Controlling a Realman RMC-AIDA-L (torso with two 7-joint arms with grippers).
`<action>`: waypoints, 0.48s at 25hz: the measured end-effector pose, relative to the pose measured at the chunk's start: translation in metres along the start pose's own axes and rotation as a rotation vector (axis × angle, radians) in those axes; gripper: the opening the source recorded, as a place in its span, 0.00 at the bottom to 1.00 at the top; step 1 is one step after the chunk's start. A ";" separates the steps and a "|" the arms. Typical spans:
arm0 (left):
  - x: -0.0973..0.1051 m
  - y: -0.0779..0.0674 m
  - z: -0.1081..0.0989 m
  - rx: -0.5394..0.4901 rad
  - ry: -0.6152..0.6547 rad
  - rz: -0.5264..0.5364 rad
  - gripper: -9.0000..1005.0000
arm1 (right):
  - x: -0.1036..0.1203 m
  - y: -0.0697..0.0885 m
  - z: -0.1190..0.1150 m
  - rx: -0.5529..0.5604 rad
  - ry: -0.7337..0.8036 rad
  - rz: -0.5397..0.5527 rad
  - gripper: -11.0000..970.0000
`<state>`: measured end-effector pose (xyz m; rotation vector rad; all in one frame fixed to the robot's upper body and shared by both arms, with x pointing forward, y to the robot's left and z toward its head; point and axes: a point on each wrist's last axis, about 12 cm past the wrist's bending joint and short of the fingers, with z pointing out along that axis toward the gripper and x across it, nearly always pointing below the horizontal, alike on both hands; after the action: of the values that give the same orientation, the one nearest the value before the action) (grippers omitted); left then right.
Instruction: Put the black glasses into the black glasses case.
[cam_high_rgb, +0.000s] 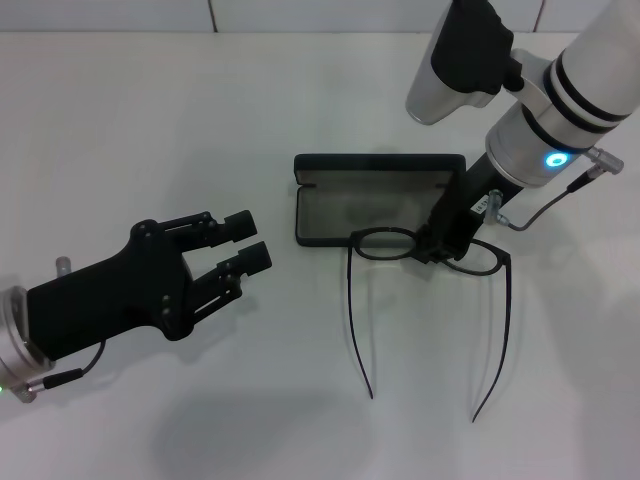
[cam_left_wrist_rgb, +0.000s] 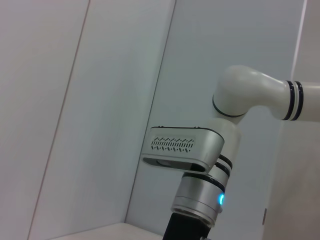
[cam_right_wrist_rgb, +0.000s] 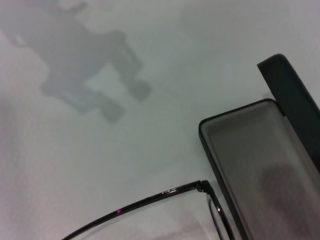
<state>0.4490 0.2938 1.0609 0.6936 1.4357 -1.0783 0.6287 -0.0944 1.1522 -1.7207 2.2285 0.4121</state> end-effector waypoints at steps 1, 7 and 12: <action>0.000 0.000 0.000 0.000 -0.001 -0.001 0.35 | 0.000 0.000 0.000 0.001 -0.001 -0.002 0.24; 0.000 0.001 0.001 -0.003 -0.001 0.000 0.35 | -0.003 0.002 0.000 0.013 0.002 -0.036 0.19; 0.000 0.001 0.001 -0.009 -0.005 0.000 0.35 | -0.003 0.003 0.000 0.015 0.007 -0.043 0.10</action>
<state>0.4509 0.2934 1.0610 0.6843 1.4353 -1.0722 0.6267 -0.0908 1.1537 -1.7619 2.1888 0.3792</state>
